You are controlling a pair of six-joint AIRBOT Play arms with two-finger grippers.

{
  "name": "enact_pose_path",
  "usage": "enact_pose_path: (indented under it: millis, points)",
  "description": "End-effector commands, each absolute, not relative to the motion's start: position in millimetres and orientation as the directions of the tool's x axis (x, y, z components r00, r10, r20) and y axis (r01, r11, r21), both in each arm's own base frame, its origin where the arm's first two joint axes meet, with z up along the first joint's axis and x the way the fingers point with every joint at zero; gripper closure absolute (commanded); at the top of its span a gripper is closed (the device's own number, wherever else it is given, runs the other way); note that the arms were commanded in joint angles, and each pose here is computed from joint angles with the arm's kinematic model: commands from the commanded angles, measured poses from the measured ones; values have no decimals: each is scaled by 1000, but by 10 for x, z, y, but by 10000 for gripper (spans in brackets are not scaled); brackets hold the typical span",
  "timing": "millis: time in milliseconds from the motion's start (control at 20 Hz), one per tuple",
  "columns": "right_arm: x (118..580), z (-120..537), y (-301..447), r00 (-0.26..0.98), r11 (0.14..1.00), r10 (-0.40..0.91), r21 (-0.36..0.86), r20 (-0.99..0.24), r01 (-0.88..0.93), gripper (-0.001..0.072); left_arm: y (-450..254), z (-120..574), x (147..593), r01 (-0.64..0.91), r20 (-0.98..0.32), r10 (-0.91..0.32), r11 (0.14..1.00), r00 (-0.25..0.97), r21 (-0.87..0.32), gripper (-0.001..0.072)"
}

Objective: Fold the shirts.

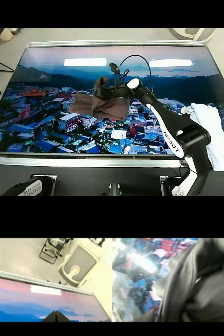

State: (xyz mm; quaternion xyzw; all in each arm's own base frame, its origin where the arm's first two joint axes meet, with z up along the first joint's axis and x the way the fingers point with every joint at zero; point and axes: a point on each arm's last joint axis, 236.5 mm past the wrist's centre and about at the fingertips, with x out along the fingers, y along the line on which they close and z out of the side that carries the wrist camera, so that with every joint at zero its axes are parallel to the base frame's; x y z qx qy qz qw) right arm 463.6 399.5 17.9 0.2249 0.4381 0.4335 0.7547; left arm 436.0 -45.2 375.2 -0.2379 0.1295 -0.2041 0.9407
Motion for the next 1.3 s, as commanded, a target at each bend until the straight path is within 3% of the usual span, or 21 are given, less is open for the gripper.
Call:
enact_pose_path:
  millis: [0, 150, 400, 500, 600, 750, 1000, 1050, 1100, 1150, 1250]
  points:
    - [4527, 249, 4087, 182, 447, 892, 739, -415, -504, 63, -480, 3696, 4315, 321, -155, -447, 805, 881, -499, 679]
    - [4403, 272, 3676, 99, 464, 859, 681, -502, -566, 62, -471, 3391, 4369, 294, -208, -452, 804, 868, -517, 679]
    - [4461, -9, 2008, 97, 760, 552, 452, -828, -466, 62, -424, 2961, 4368, 247, -321, -439, 834, 839, -494, 679]
    - [4375, -227, 1566, 52, 836, 467, 422, -883, -351, 63, -410, 2926, 4362, 242, -336, -433, 842, 836, -482, 679]
    - [4297, -450, 1628, 34, 839, 501, 476, -865, -262, 63, -411, 2926, 4362, 248, -336, -433, 845, 836, -474, 679]
    - [4396, -594, 2084, 102, 755, 655, 645, -749, -121, 64, -415, 2923, 4359, 250, -337, -435, 846, 835, -471, 679]
    - [4287, -831, 2528, 50, 708, 706, 705, -707, -34, 133, -447, 2923, 4356, 256, -337, -441, 844, 832, -471, 679]
    - [4287, -858, 2598, 53, 704, 710, 710, -702, -32, 193, -457, 2923, 4355, 258, -337, -443, 844, 831, -471, 678]
    - [4280, -851, 2637, 52, 699, 715, 715, -697, -32, 331, -467, 2923, 4354, 260, -337, -445, 843, 830, -471, 678]
    - [4290, -791, 2657, 54, 686, 727, 726, -684, -42, 697, -471, 2923, 4353, 261, -337, -445, 843, 829, -471, 678]
    - [4437, -444, 2624, 100, 653, 756, 733, -647, -194, 689, -470, 2923, 4354, 261, -337, -445, 843, 830, -471, 679]
